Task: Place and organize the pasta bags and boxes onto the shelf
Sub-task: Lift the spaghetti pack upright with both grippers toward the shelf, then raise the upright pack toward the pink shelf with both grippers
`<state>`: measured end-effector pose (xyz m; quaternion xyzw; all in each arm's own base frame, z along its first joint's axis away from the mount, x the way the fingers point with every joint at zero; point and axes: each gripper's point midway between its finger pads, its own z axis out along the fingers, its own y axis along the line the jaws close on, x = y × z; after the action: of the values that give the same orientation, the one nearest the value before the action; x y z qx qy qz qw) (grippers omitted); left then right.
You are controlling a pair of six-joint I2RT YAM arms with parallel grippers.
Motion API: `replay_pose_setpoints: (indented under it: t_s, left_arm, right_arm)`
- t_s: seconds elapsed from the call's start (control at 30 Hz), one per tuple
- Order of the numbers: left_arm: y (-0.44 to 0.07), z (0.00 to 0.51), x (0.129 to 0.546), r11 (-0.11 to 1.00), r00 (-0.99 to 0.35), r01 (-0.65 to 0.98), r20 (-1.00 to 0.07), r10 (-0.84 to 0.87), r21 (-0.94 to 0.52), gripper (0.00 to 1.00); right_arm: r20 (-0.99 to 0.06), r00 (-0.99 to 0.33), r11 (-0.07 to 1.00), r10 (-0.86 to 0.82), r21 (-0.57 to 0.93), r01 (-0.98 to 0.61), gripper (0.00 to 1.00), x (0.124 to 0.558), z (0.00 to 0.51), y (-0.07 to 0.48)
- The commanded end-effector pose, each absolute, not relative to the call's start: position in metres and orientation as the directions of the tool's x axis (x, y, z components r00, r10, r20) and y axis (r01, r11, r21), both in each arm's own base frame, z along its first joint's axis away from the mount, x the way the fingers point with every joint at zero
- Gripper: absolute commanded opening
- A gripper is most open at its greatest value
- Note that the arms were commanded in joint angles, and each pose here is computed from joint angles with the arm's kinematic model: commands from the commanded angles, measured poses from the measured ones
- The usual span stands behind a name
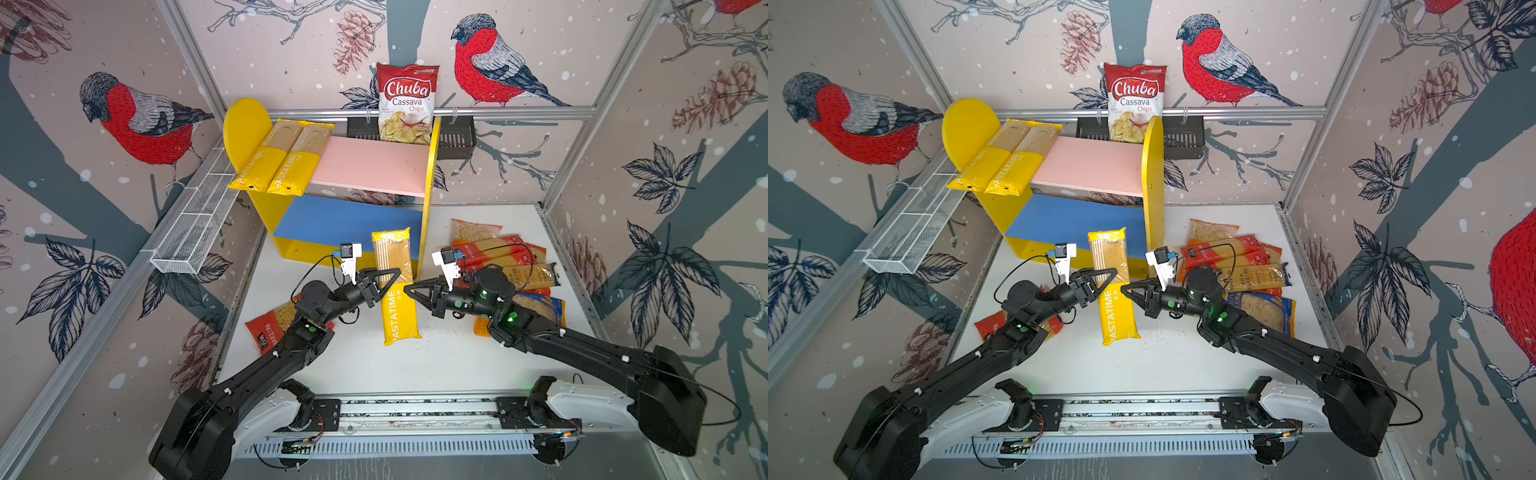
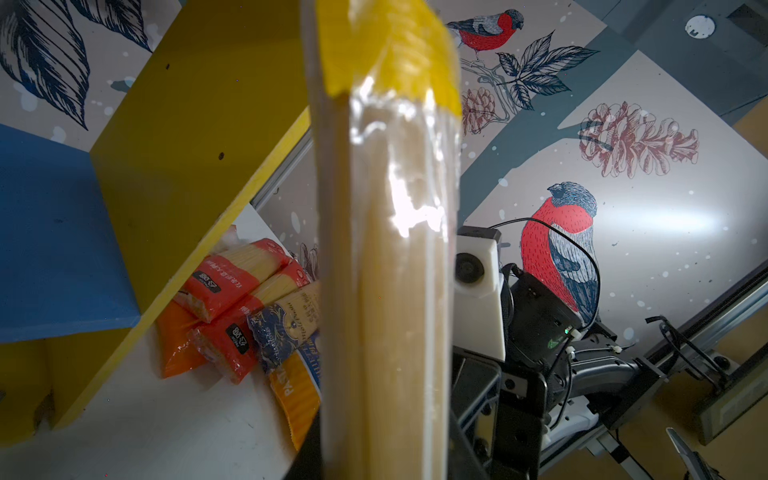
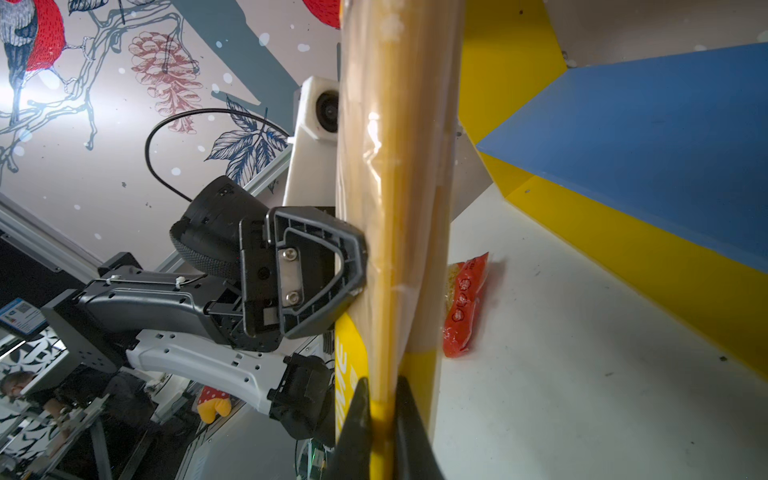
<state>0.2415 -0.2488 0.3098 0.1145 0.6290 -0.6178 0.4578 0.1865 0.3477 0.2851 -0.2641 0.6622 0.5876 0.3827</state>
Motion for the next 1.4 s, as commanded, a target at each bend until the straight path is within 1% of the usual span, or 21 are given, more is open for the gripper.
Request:
replay_pose_setpoints:
  t_s: [0.0, 0.13, 0.23, 0.27, 0.37, 0.47, 0.53, 0.67, 0.7, 0.77, 0.87, 0.93, 1.07, 1.23, 1.37]
  left_arm:
    - [-0.247, 0.337, 0.238, 0.18, -0.488, 0.769, -0.745, -0.454, -0.613, 0.18]
    - [-0.249, 0.35, 0.236, 0.156, -0.478, 0.787, -0.75, -0.457, -0.597, 0.14]
    - [-0.248, 0.36, 0.237, 0.146, -0.469, 0.795, -0.75, -0.467, -0.588, 0.12]
    - [-0.247, 0.365, 0.238, 0.142, -0.464, 0.8, -0.752, -0.467, -0.582, 0.12]
    - [-0.246, 0.375, 0.242, 0.129, -0.461, 0.807, -0.752, -0.472, -0.576, 0.12]
    - [-0.248, 0.384, 0.243, 0.103, -0.469, 0.813, -0.75, -0.466, -0.572, 0.12]
    - [-0.251, 0.387, 0.243, 0.083, -0.48, 0.815, -0.749, -0.457, -0.573, 0.13]
    - [-0.25, 0.387, 0.244, 0.079, -0.49, 0.811, -0.746, -0.451, -0.58, 0.17]
    - [-0.248, 0.388, 0.244, 0.084, -0.487, 0.81, -0.745, -0.455, -0.581, 0.19]
    - [-0.244, 0.39, 0.245, 0.099, -0.48, 0.807, -0.743, -0.466, -0.583, 0.27]
    - [-0.238, 0.389, 0.247, 0.134, -0.472, 0.794, -0.74, -0.48, -0.593, 0.5]
    - [-0.234, 0.384, 0.247, 0.153, -0.472, 0.783, -0.736, -0.485, -0.602, 0.6]
    - [-0.228, 0.371, 0.242, 0.18, -0.471, 0.769, -0.735, -0.489, -0.613, 0.69]
    - [-0.212, 0.348, 0.239, 0.276, -0.43, 0.739, -0.745, -0.509, -0.615, 0.8]
    - [-0.206, 0.337, 0.229, 0.24, -0.444, 0.731, -0.713, -0.543, -0.639, 0.81]
  right_arm:
    - [-0.844, -0.516, 0.113, 0.147, 0.533, -0.838, 0.16, 0.182, 0.306, 0.349]
    - [-0.839, -0.526, 0.144, 0.138, 0.542, -0.828, 0.28, 0.186, 0.295, 0.349]
    - [-0.834, -0.539, 0.132, 0.117, 0.551, -0.824, 0.38, 0.184, 0.288, 0.352]
    - [-0.832, -0.545, 0.127, 0.106, 0.554, -0.822, 0.4, 0.182, 0.285, 0.353]
    - [-0.828, -0.554, 0.109, 0.081, 0.56, -0.821, 0.41, 0.178, 0.279, 0.357]
    - [-0.83, -0.552, 0.102, 0.073, 0.557, -0.824, 0.41, 0.175, 0.279, 0.361]
    - [-0.833, -0.546, 0.089, 0.091, 0.552, -0.829, 0.37, 0.173, 0.285, 0.362]
    - [-0.836, -0.529, 0.076, 0.145, 0.542, -0.837, 0.18, 0.176, 0.302, 0.361]
    - [-0.836, -0.525, 0.078, 0.159, 0.541, -0.837, 0.15, 0.177, 0.305, 0.361]
    - [-0.836, -0.518, 0.077, 0.179, 0.537, -0.84, 0.12, 0.179, 0.312, 0.361]
    - [-0.843, -0.5, 0.075, 0.197, 0.522, -0.85, 0.1, 0.182, 0.323, 0.363]
    - [-0.848, -0.487, 0.071, 0.208, 0.51, -0.857, 0.09, 0.185, 0.332, 0.366]
    - [-0.855, -0.467, 0.077, 0.223, 0.493, -0.866, 0.08, 0.192, 0.344, 0.372]
    - [-0.863, -0.44, 0.082, 0.248, 0.471, -0.878, 0.08, 0.202, 0.365, 0.379]
    - [-0.858, -0.424, 0.099, 0.29, 0.468, -0.878, 0.07, 0.214, 0.383, 0.383]
